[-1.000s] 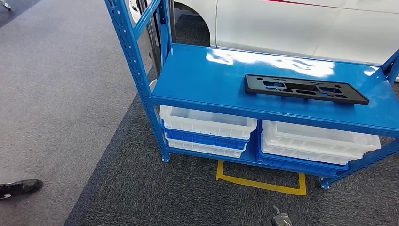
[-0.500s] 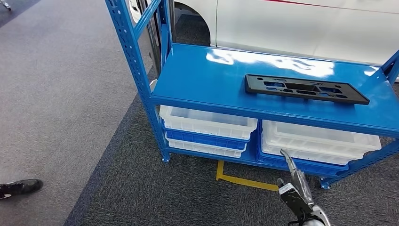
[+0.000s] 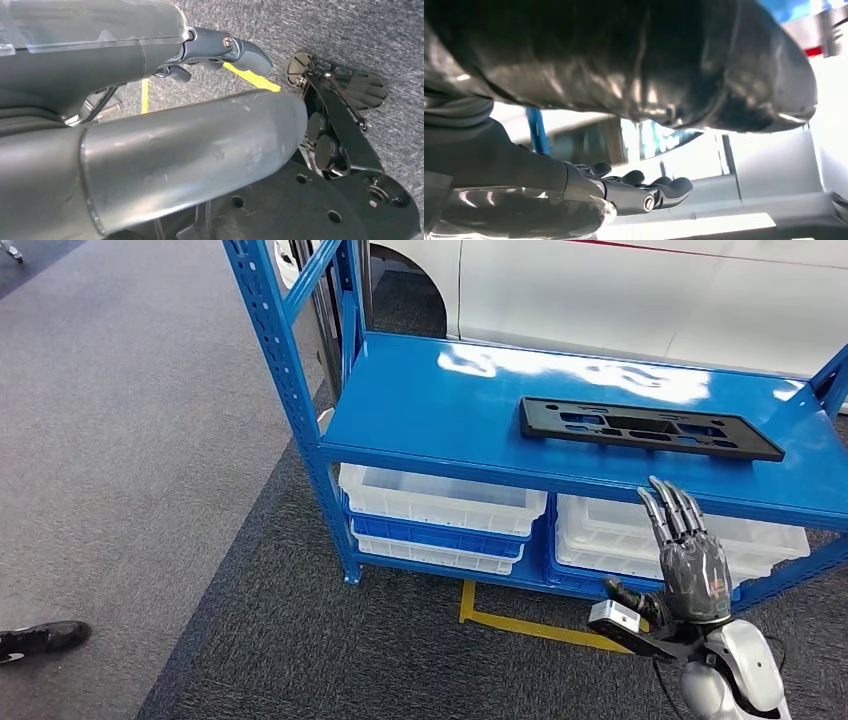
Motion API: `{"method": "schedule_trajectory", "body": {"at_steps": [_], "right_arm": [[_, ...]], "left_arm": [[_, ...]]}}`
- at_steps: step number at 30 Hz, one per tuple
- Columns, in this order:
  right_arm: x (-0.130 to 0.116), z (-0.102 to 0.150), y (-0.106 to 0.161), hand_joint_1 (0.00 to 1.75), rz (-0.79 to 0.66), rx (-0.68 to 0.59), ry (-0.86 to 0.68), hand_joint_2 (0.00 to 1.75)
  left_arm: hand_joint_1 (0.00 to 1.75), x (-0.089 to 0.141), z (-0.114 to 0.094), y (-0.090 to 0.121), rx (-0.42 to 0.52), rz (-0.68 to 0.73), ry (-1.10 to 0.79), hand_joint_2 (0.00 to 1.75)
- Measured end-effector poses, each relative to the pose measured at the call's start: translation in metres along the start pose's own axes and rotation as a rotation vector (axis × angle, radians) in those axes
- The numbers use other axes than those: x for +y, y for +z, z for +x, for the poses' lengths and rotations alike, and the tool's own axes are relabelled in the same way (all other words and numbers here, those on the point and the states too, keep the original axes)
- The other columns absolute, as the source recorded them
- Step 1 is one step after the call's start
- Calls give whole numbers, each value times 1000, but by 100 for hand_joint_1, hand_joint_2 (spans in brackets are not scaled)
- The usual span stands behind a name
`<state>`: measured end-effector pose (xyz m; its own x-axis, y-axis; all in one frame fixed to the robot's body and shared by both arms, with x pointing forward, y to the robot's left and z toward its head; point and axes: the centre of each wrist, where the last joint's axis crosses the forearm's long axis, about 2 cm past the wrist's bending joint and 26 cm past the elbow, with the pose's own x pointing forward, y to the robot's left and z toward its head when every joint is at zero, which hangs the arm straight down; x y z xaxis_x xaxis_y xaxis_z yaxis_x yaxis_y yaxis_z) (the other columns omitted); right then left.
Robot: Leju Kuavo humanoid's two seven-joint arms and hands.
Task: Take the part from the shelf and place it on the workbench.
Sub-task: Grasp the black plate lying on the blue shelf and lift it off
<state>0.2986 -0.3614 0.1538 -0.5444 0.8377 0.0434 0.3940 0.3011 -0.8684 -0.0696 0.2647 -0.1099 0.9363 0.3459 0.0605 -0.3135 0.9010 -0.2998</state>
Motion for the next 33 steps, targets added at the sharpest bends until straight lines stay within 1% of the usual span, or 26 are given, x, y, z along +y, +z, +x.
{"method": "schedule_trajectory", "body": {"at_steps": [2, 4, 9, 13, 19, 23, 28, 30, 33], "right_arm": [[-4, 0, -10, 0, 1, -27, 96, 0], [-5, -1, -16, 0, 6, -54, 146, 0], [-9, -6, -21, 0, 20, -77, 262, 0], [-10, -11, -23, 0, 27, -87, 295, 0], [-9, -10, -21, 0, 42, -97, 292, 0], [-1, 1, -25, 0, 61, -127, 294, 0], [15, 39, -59, 0, 57, -189, 230, 0], [18, 50, -68, 0, 52, -208, 212, 0], [21, 61, -79, 0, 37, -229, 187, 0]], "left_arm": [[0, -1, 0, 0, 0, 2, 0, 0], [0, -2, -1, -1, 1, 2, 0, 0], [0, -5, -2, -1, 4, 0, 1, 0], [0, -6, -3, -1, 4, -2, 1, 0], [0, -2, -2, 0, 12, -14, -23, 0], [0, 18, 3, 6, 24, -38, -81, 0], [0, 65, 21, 22, 39, -35, -204, 0], [0, 75, 26, 26, 41, -23, -221, 0], [0, 84, 28, 30, 49, -4, -243, 0]]}}
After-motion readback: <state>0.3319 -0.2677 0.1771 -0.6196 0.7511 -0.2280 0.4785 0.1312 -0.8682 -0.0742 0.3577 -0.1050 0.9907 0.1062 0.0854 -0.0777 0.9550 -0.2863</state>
